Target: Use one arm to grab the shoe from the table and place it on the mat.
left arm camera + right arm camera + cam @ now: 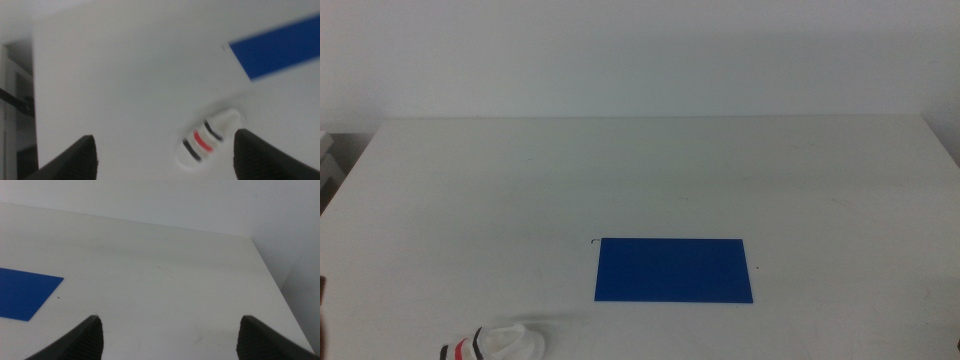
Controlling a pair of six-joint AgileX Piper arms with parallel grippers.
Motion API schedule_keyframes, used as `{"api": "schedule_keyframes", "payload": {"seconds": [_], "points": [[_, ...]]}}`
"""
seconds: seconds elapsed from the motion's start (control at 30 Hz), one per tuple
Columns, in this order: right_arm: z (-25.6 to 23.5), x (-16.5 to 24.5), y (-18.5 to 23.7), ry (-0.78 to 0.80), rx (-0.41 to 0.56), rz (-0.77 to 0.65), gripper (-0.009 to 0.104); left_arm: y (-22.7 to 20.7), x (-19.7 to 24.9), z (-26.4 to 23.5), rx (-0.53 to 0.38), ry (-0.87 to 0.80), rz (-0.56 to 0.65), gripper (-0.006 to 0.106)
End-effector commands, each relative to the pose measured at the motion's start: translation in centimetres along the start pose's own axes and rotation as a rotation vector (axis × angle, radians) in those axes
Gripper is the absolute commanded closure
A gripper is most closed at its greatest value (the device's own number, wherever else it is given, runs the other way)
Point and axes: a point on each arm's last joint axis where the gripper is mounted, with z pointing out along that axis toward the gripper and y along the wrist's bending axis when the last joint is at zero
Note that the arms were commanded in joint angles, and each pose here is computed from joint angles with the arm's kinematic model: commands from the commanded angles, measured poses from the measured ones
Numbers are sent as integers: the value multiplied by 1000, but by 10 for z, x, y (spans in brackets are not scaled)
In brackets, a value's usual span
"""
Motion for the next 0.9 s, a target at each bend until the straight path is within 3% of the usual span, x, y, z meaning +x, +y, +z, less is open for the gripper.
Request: {"api": "schedule_keyframes", "payload": {"seconds": [0.0, 0.4, 0.7, 0.87], "points": [[0, -5, 0, -65, 6, -21, 17, 2, -21, -1, 22, 9, 30, 7], [0, -5, 0, -65, 6, -21, 17, -12, -54, 24, 139, 293, 241, 7], [0, -5, 0, -65, 6, -21, 17, -38, -60, 51, 238, 373, 397, 7], [0, -5, 0, -65, 6, -21, 17, -42, -61, 59, 245, 400, 416, 7]]}}
